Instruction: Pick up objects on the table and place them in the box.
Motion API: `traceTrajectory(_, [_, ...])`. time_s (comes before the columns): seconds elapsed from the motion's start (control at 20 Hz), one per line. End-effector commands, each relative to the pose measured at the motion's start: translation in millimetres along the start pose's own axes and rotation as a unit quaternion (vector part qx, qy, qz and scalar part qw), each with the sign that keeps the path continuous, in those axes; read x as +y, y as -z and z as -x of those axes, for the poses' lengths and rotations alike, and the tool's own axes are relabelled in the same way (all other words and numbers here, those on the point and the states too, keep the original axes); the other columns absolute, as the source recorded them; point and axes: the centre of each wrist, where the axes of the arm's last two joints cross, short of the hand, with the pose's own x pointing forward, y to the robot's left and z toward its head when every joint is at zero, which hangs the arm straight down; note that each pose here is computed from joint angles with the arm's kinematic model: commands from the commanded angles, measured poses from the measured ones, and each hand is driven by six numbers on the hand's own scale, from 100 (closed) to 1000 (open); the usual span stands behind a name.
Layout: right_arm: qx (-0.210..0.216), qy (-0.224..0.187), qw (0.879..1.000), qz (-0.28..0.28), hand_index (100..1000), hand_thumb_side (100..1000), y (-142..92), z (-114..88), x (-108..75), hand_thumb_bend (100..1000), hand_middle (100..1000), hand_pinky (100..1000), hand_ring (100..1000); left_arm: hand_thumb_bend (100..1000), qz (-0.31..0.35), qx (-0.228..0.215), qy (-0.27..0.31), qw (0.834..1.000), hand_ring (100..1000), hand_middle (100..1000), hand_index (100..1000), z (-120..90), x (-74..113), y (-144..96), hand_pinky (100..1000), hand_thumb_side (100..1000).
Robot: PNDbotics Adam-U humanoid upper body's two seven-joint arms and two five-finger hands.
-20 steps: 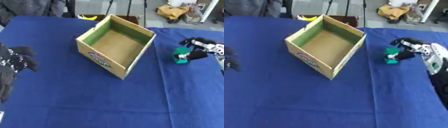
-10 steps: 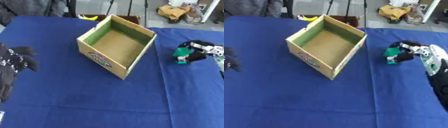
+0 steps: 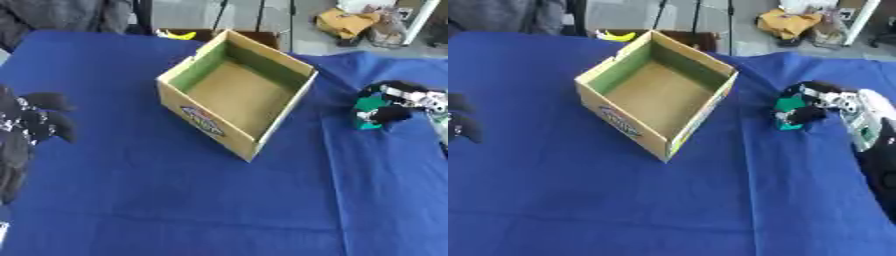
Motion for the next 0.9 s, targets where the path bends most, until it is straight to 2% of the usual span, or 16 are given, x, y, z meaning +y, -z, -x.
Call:
traceTrajectory(0.05, [0.015,-0.009,1.000,0.015,883,341,-5.7,4.5,-12.7,100,818,393,494,404,0.004,-0.014,0.011,1.000,540,599,735,-8.5,3.4,2.8,495,996])
traceTrajectory(0.2, [0.017,-0.008,1.000,0.017,874,201,-5.6,4.1,-13.0,100,813,332,463,404,0.004,-0.014,0.011,1.000,540,599,735,-8.5,3.3,2.9,495,996])
traceTrajectory(0.55, [0.004,-0.009,0.999,0.046,867,142,-7.7,-1.1,-22.7,100,807,300,448,405,0.003,-0.013,0.011,1.000,540,600,735,-7.7,3.7,2.5,496,996])
traceTrajectory(0.9, [-0.043,-0.026,0.994,0.098,865,104,-17.1,-19.1,-49.6,100,807,292,439,407,0.000,-0.010,0.012,1.000,540,601,734,-7.0,4.8,1.6,496,994])
